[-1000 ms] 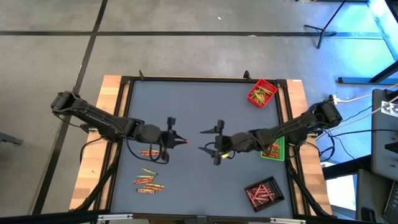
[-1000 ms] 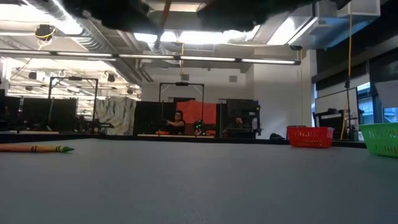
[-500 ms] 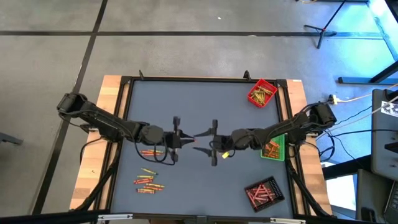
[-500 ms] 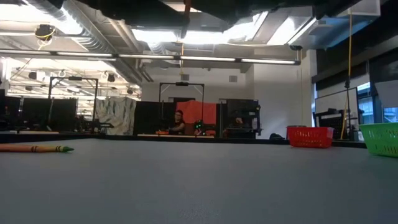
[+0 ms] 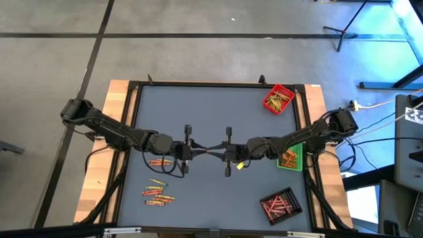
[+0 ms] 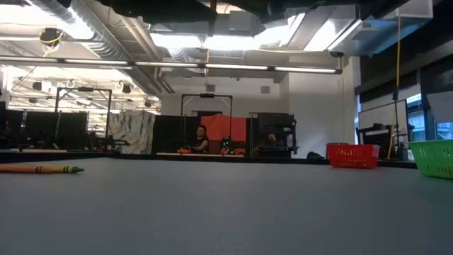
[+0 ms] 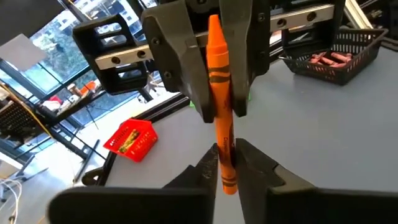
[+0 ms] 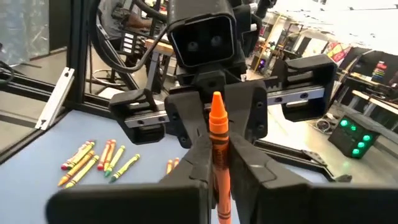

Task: Sort crayons
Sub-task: Put the orange crayon into the green bin

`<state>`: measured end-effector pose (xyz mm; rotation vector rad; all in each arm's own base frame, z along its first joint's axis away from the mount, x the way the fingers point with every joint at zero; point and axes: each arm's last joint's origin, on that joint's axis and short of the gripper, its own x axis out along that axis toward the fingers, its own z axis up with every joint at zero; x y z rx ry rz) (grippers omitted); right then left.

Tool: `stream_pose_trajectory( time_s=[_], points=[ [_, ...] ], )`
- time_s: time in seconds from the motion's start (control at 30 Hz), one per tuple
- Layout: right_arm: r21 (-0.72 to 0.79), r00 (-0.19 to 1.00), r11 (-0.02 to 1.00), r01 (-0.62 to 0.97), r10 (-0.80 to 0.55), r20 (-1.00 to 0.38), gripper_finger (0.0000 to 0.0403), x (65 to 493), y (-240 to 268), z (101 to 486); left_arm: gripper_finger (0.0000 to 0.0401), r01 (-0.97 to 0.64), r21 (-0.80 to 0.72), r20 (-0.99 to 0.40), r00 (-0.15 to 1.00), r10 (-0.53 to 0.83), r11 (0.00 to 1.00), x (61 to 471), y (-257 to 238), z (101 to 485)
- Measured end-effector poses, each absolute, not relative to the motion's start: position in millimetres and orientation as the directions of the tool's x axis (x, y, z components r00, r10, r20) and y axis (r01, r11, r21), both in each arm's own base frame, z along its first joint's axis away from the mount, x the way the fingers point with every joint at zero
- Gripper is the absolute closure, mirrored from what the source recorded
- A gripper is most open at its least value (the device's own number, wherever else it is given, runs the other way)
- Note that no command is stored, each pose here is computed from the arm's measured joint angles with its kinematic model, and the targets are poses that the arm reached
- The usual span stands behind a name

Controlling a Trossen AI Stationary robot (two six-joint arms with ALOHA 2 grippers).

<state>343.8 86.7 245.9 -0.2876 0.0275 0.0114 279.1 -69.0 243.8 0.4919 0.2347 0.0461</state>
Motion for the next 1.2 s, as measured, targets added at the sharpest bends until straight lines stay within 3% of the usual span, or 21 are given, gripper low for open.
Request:
stream_pose_trajectory(
  time_s=[0.27, 0.53, 0.9, 1.2],
  points=[
    [-0.283, 0.988, 0.959, -0.020, -0.024, -0.152, 0.0392, 339.5, 85.2, 246.4, 0.0283, -0.007, 0.457, -0.253, 0.958, 0.138, 0.890, 273.3, -73.3, 243.6],
    [-0.271, 0.883, 0.960, 0.065, -0.182, -0.432, 0.0384, 316.6, 98.2, 281.5, 0.0269, -0.034, 0.511, -0.286, 0.936, 0.207, 0.859, 255.7, -82.9, 249.2],
    [-0.201, 0.547, 0.916, 0.348, -0.373, -0.750, 0.0377, 260.8, 109.0, 294.4, 0.0269, -0.082, 0.554, -0.277, 0.920, 0.276, 0.829, 254.8, -81.3, 249.2],
    [-0.283, 0.227, 0.741, 0.609, -0.505, -0.833, 0.0375, 214.1, 108.0, 286.0, 0.0269, -0.083, 0.553, -0.276, 0.920, 0.277, 0.829, 254.8, -81.3, 249.3]
  ],
)
